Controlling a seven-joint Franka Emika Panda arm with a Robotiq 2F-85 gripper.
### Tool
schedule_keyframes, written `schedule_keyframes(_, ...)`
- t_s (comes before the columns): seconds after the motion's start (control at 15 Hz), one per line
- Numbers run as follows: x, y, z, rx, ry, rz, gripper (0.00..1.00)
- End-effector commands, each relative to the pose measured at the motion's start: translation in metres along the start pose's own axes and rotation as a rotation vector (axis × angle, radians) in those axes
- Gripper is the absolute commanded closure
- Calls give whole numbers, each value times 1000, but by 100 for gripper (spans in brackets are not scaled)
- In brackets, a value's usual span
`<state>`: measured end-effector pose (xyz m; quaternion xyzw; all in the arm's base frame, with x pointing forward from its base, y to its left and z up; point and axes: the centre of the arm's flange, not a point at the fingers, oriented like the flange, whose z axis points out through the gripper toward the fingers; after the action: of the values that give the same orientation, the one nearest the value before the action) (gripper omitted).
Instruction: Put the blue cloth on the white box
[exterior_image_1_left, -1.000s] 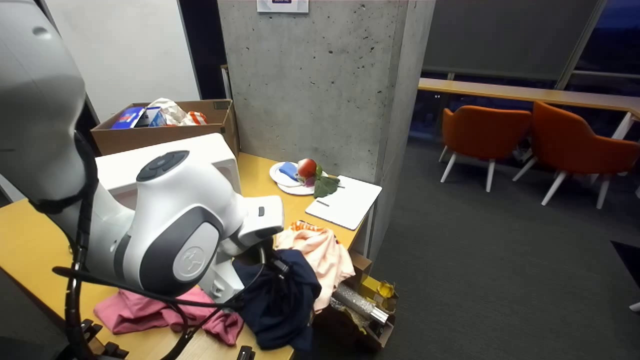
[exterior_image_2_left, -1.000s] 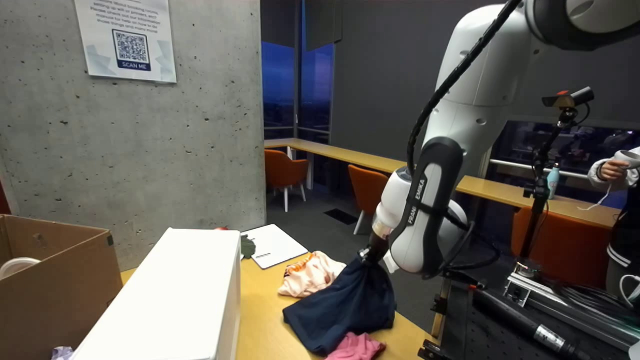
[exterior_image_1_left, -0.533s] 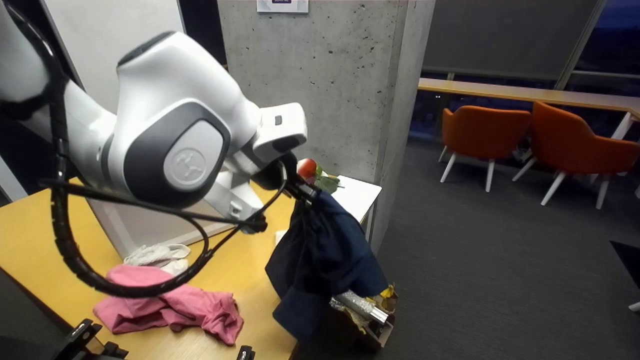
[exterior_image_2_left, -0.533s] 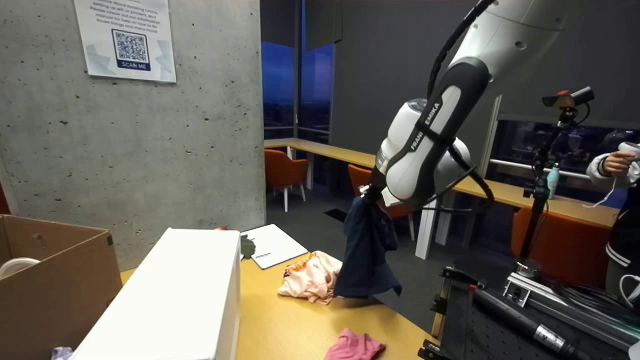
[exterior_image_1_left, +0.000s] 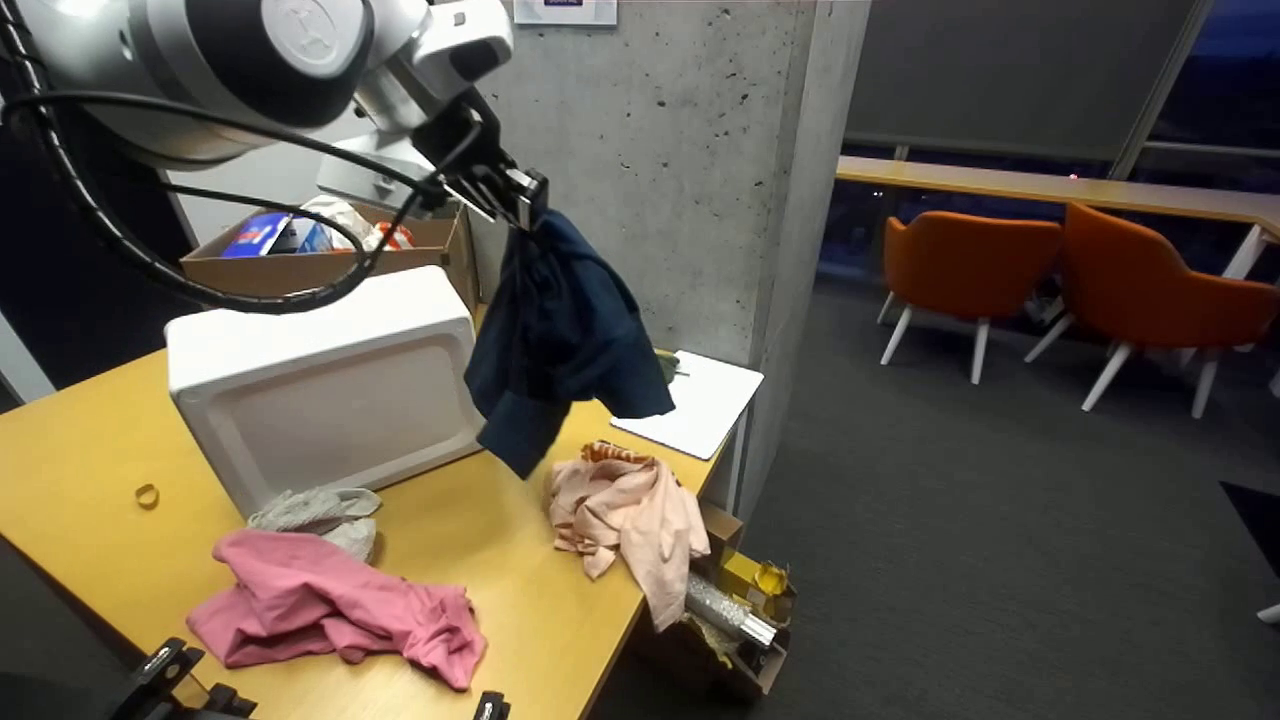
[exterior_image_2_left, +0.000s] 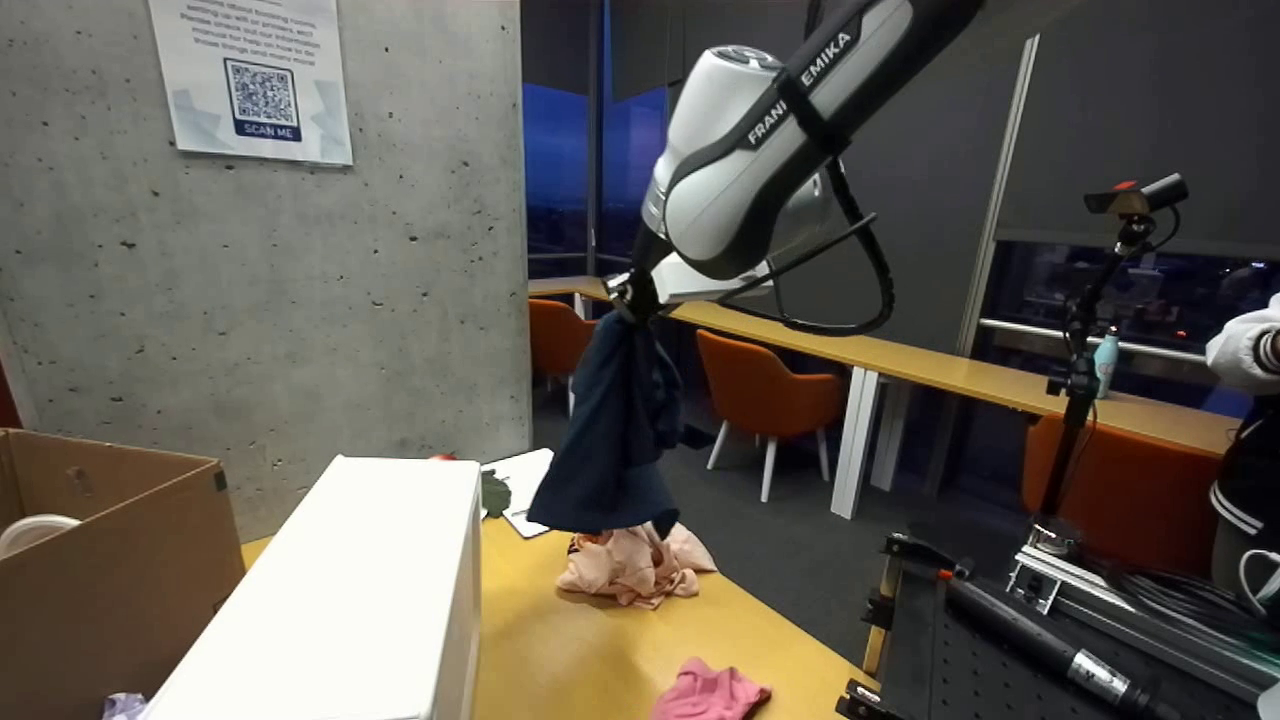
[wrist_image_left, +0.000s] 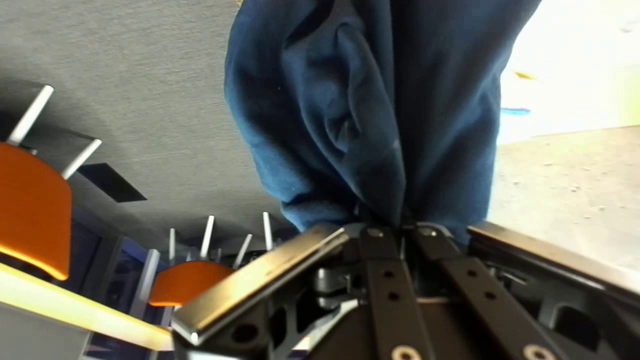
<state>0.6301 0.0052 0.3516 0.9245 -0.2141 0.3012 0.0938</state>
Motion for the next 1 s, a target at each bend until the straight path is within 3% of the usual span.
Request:
schedule_keyframes(0.0, 20, -98, -26, 98, -10, -65, 99)
schedule_keyframes(0.2, 16, -168, -53, 178, -7, -120, 99)
schedule_keyframes(0.33, 7, -195, -60, 222, -19, -146, 99)
schedule_keyframes(0.47, -2, -208, -57, 253, -44, -167, 99)
schedule_keyframes(0.73, -20, -209, -15, 286, -105, -172, 99)
schedule_keyframes(0.93, -21, -219, -8, 335, -97, -163, 99)
